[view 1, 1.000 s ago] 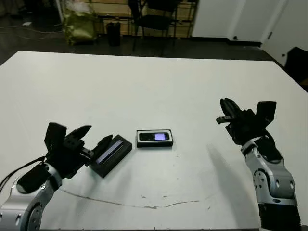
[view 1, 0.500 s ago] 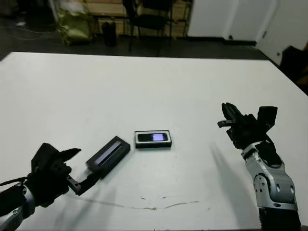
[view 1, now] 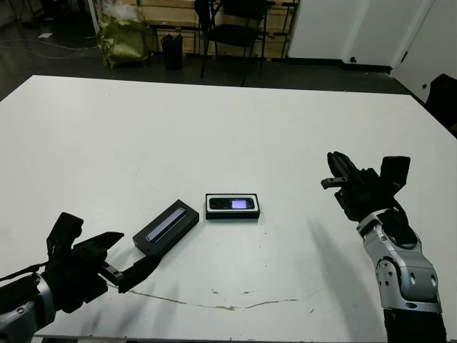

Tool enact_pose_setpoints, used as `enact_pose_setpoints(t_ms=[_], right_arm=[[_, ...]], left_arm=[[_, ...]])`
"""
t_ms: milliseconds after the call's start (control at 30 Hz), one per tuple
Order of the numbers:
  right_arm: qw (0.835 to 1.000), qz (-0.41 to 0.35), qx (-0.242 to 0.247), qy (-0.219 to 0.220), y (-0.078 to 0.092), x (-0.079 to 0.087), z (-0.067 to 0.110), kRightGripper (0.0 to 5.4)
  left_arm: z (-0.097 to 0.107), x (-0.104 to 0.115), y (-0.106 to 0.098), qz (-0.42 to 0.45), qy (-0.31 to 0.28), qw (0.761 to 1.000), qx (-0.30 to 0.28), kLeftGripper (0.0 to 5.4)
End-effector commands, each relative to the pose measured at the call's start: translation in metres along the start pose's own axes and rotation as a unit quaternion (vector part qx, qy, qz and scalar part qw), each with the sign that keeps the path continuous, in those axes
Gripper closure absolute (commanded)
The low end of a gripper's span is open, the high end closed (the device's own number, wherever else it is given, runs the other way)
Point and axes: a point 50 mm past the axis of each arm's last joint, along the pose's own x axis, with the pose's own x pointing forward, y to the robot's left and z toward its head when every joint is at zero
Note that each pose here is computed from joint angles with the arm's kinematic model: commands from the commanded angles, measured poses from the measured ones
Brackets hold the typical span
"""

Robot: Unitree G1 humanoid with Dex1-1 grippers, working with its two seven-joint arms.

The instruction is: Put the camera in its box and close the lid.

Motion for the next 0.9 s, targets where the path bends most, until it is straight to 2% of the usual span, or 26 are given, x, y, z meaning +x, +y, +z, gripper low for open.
enact_pose_setpoints(t_ms=[33, 300, 333, 367, 400, 433, 533, 600, 667, 767, 867, 900], right_arm=[[1.000, -0.007, 0.003, 0.014, -0.002, -0.002, -0.005, 5.40], [1.000, -0.008, 0.003, 0.014, -0.003, -0.002, -0.005, 5.40], [1.000, -0.003, 0.002, 0.011, -0.003, -0.002, -0.003, 5.40], [1.000, -0.001, 0.001, 0.009, -0.003, -0.003, -0.002, 5.40], [1.000, 0.001, 0.000, 0.008, -0.003, -0.003, -0.002, 5.40], [1.000, 0.002, -0.002, 0.007, -0.003, -0.003, -0.002, 5.40], [1.000, -0.001, 0.004, 0.006, -0.005, -0.002, -0.005, 5.40], [1.000, -0.001, 0.007, 0.007, -0.006, -0.002, -0.007, 5.40], [1.000, -0.001, 0.006, 0.006, -0.006, -0.002, -0.007, 5.40], [1.000, 0.000, 0.006, 0.006, -0.005, -0.002, -0.006, 5.40], [1.000, -0.005, 0.005, 0.011, -0.005, -0.002, -0.006, 5.40], [1.000, -0.005, 0.004, 0.010, -0.005, -0.002, -0.006, 5.40]], left_arm=[[-0.001, -0.002, 0.004, 0.009, 0.013, 1.000, -0.001, 0.01], [-0.001, -0.002, 0.003, 0.008, 0.013, 1.000, -0.001, 0.01], [-0.028, 0.021, 0.021, 0.058, -0.096, 0.993, -0.031, 0.01], [-0.047, 0.040, 0.013, 0.108, -0.124, 0.985, -0.050, 0.10], [-0.057, 0.052, 0.002, 0.131, -0.151, 0.977, -0.076, 0.24], [-0.056, 0.057, -0.009, 0.146, -0.154, 0.974, -0.076, 0.40], [-0.034, 0.048, -0.023, 0.130, -0.140, 0.981, -0.033, 0.71], [-0.034, 0.048, -0.017, 0.104, -0.127, 0.986, 0.012, 0.48], [-0.038, 0.051, -0.012, 0.098, -0.120, 0.987, 0.040, 0.03], [-0.035, 0.050, -0.012, 0.081, -0.112, 0.990, 0.039, 0.03], [-0.042, 0.055, -0.006, 0.075, -0.134, 0.986, 0.060, 0.03], [-0.044, 0.056, -0.005, 0.076, -0.134, 0.987, 0.046, 0.03]])
